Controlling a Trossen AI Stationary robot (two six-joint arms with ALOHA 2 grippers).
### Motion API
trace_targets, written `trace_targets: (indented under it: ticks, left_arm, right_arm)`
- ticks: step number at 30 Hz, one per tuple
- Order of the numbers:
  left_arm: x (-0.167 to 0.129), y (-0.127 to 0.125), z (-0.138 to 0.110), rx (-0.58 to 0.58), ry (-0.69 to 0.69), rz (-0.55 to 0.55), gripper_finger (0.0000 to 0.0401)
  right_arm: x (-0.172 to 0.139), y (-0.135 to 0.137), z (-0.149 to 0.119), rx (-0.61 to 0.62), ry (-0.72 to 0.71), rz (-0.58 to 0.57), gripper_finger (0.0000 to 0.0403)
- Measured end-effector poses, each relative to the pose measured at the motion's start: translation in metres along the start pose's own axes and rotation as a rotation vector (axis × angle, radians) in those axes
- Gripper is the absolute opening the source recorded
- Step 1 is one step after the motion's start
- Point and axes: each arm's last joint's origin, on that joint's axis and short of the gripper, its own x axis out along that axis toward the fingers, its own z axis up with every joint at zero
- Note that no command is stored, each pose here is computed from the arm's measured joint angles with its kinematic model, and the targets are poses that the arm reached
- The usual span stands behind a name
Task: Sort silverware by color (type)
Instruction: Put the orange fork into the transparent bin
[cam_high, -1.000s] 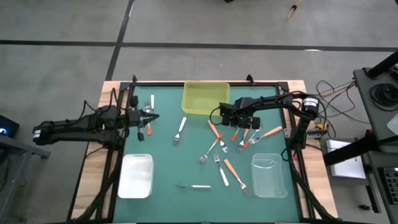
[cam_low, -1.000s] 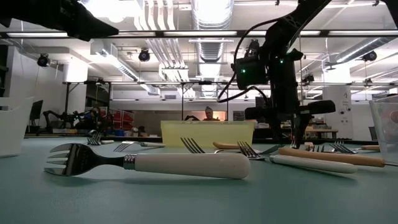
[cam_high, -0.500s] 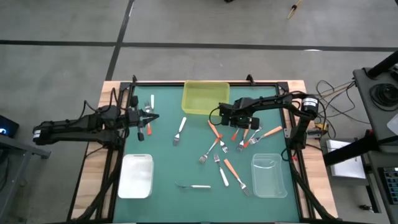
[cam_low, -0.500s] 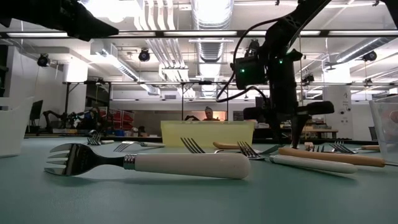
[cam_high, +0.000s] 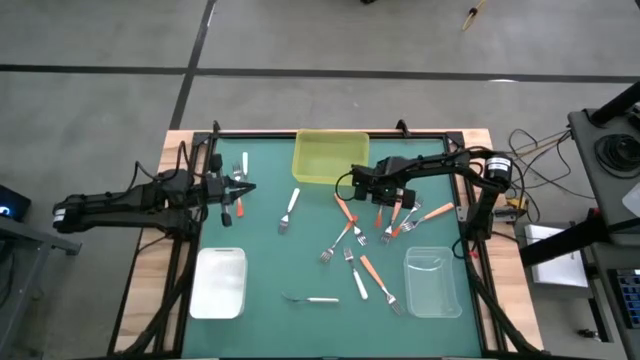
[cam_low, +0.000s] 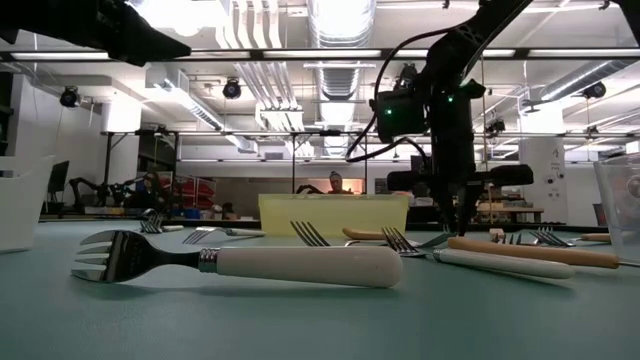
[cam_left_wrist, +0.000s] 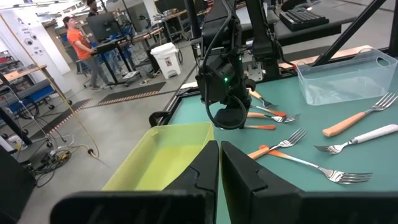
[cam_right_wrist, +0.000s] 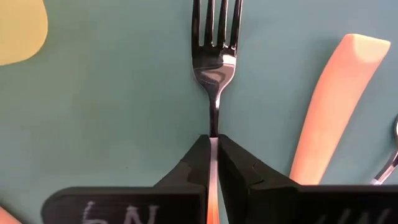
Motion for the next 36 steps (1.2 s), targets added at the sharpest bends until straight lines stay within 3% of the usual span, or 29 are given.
trace_targets:
  ticks: [11, 25, 31, 36]
  left_arm:
    - [0.0, 0.0, 0.0, 0.0, 0.0, 0.0, 0.0]
    - [0.0, 0.0, 0.001, -0.001, -0.007, 0.002, 0.0]
    - [0.0, 0.0, 0.001, -0.001, -0.007, 0.002, 0.0]
    - [0.0, 0.0, 0.001, -0.001, -0.008, 0.002, 0.0]
  right_arm:
    - [-0.015, 0.001, 0.001, -0.027, -0.025, 0.039, 0.001]
    - [-0.078, -0.004, 0.003, -0.107, -0.069, 0.022, 0.0009]
    - [-0.108, 0.0, -0.002, -0.217, -0.071, 0.102, 0.0009]
    - [-0.125, 0.008, -0.019, -0.311, 0.024, 0.189, 0.0009]
